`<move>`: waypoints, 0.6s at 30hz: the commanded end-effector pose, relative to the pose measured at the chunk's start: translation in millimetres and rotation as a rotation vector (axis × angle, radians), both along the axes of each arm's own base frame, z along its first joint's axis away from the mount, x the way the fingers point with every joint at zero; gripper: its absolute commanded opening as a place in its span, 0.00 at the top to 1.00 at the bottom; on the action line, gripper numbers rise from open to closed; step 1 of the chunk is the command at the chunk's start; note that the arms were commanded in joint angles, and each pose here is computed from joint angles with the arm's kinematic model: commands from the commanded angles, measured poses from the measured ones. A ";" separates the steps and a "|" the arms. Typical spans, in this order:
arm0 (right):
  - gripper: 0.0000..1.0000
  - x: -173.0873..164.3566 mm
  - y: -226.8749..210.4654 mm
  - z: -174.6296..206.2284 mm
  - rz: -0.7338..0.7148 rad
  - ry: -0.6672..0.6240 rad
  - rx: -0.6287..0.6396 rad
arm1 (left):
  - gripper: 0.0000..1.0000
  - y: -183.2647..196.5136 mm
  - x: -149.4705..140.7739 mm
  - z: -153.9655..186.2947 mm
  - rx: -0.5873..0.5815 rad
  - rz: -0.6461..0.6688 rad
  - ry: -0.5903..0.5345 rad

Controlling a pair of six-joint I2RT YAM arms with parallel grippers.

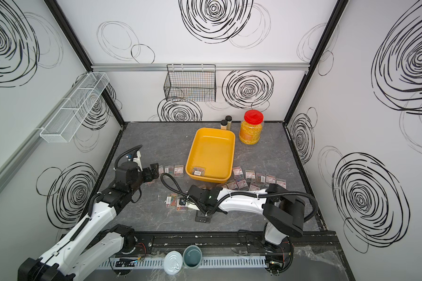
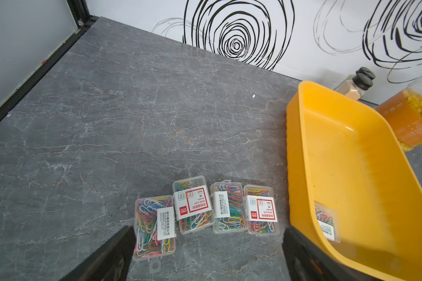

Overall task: Take the paper clips out of the storage box
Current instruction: Place the boxed paper clips at the center of the board, then pick up the boxed paper clips from the storage box.

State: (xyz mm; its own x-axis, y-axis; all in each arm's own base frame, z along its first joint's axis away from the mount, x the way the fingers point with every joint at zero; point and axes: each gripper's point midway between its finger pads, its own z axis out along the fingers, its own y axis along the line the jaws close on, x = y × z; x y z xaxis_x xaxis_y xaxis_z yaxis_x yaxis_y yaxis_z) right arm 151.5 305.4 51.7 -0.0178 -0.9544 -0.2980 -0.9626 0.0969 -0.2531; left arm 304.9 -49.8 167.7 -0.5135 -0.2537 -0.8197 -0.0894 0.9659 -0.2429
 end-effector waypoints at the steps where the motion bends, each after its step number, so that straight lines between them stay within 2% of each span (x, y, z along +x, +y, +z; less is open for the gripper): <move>1: 0.00 23.2 4.8 49.9 -0.086 -0.032 0.122 | 0.03 -11.0 11.7 26.2 0.031 -0.037 -0.085; 4: 0.00 62.8 -5.2 84.6 -0.283 -0.121 0.218 | 0.03 -25.3 13.7 30.0 0.067 -0.075 -0.096; 7: 0.00 113.4 -28.8 119.9 -0.567 -0.196 0.326 | 0.03 -34.1 15.7 31.2 0.087 -0.088 -0.103; 9: 0.00 142.7 -42.7 140.0 -0.756 -0.191 0.400 | 0.03 -33.7 16.8 29.5 0.085 -0.075 -0.100; 11: 0.00 167.1 -51.5 149.6 -0.942 -0.139 0.462 | 0.03 -30.4 16.7 28.9 0.082 -0.053 -0.100; 14: 0.00 189.5 -53.2 141.4 -1.207 0.021 0.493 | 0.02 -23.8 15.3 29.6 0.082 -0.022 -0.108; 16: 0.00 195.3 -45.5 129.1 -1.323 0.080 0.492 | 0.02 -15.8 14.7 28.7 0.084 0.007 -0.106; 18: 0.00 197.8 -29.9 115.9 -1.379 0.166 0.499 | 0.02 -4.6 15.2 26.7 0.079 0.042 -0.093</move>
